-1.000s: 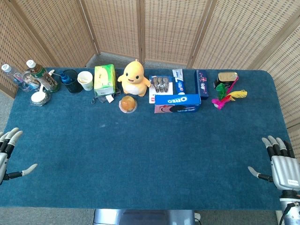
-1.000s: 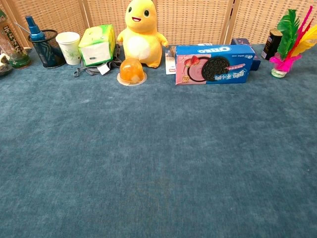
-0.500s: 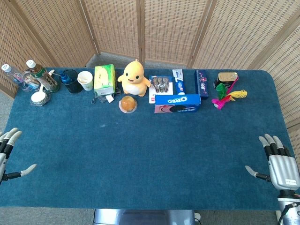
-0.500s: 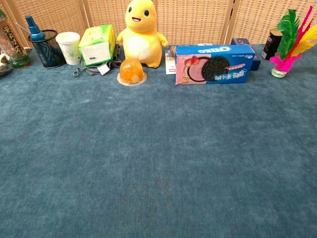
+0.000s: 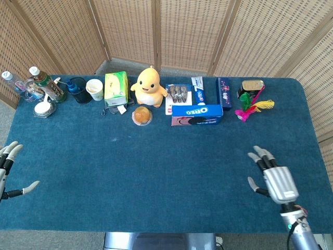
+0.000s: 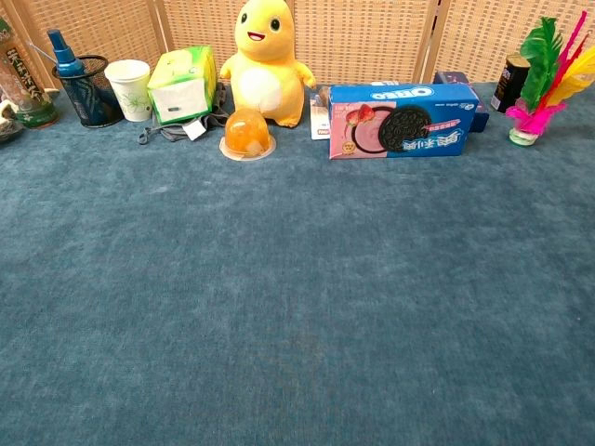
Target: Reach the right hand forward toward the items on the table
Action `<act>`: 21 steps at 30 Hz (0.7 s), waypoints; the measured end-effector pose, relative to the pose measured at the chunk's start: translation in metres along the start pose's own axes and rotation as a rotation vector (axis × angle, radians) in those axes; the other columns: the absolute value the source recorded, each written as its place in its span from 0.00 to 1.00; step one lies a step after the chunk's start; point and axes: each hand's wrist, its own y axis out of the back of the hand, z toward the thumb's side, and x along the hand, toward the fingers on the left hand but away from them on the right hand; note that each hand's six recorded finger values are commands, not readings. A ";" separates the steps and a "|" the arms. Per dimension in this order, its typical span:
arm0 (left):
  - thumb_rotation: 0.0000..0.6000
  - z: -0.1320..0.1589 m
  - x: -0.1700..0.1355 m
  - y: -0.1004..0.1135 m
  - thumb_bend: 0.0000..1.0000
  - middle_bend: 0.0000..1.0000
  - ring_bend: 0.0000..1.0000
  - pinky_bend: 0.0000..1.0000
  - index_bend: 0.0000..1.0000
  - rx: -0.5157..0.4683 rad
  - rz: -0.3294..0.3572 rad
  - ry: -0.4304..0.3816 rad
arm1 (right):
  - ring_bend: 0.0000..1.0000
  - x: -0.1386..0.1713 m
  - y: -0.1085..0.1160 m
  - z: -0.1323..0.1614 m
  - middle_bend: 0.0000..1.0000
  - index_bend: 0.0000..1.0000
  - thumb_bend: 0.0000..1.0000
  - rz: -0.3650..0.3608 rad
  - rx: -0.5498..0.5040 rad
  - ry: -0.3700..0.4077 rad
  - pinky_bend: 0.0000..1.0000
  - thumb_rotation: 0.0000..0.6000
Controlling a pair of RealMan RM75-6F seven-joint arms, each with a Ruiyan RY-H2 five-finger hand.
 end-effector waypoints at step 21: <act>0.43 -0.003 0.004 -0.003 0.00 0.00 0.00 0.04 0.00 0.010 -0.019 0.027 | 0.15 -0.064 0.009 0.126 0.00 0.17 0.51 0.019 -0.107 0.460 0.74 0.92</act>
